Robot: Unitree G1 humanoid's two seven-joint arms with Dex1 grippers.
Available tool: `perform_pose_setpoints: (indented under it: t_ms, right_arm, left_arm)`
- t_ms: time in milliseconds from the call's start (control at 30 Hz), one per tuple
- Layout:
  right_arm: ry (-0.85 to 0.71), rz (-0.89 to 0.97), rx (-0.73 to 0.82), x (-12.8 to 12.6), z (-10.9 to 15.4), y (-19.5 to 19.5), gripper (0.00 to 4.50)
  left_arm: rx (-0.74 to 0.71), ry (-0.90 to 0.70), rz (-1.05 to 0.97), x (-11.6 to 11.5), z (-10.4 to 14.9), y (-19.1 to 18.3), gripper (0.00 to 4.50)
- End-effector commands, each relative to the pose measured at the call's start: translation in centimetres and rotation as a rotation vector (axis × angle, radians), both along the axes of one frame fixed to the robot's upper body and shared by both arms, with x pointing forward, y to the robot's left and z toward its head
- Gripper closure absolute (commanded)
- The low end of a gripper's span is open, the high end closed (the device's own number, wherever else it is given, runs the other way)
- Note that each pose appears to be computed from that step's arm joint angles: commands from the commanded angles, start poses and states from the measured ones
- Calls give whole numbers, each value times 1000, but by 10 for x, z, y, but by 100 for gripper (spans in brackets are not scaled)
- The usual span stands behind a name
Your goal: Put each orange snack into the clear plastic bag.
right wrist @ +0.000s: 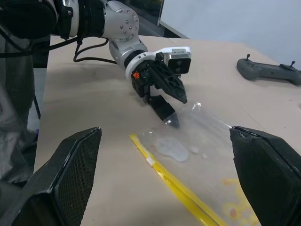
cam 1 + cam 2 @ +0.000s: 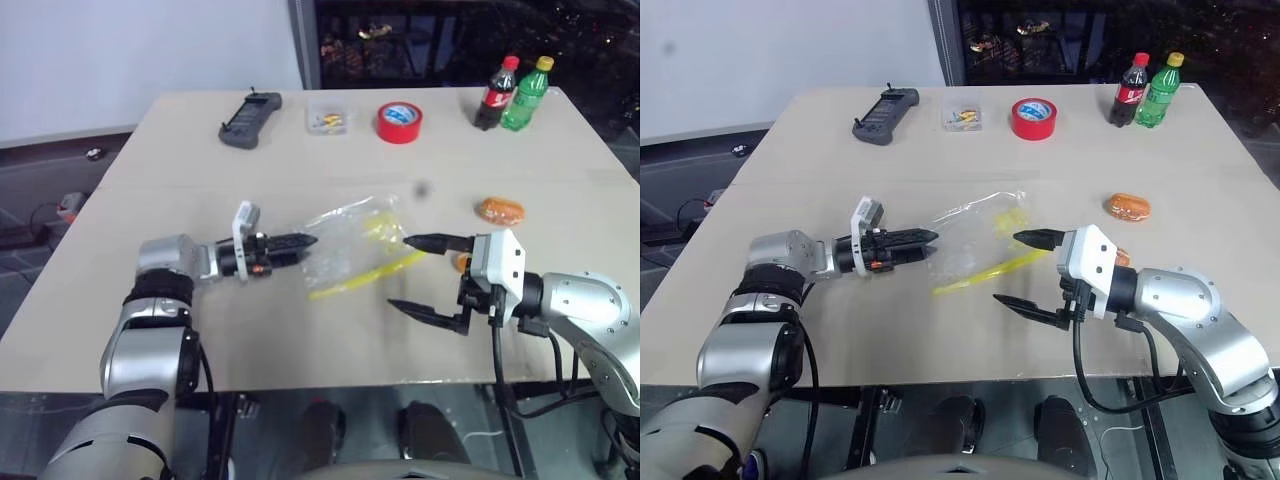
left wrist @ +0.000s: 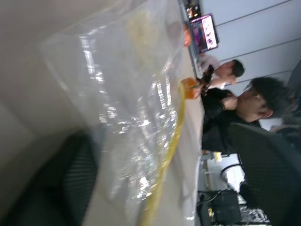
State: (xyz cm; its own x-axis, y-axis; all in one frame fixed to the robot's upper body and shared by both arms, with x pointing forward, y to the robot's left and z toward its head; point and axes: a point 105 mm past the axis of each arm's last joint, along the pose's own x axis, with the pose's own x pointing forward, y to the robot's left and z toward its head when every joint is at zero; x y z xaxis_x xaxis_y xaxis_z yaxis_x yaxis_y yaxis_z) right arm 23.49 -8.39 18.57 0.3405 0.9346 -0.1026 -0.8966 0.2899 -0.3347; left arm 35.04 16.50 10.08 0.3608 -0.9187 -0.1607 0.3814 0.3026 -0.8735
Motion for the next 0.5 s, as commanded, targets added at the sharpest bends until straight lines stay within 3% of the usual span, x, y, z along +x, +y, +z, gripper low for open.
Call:
perform_pose_setpoints:
  t_ms: [33,133,200,500]
  right_arm:
    - [-60,9,20,-4,10,4,0]
    - [-62,7,24,-3,10,5,0]
    - [-62,8,25,-3,10,6,0]
    - [-66,-2,21,-4,9,4,0]
  left_arm:
    - [-6,156,14,-9,-22,-14,3]
    - [-45,180,-4,-12,-22,-23,3]
    - [-147,186,-18,-14,-14,-30,3]
    - [-229,180,-37,-18,-10,-40,3]
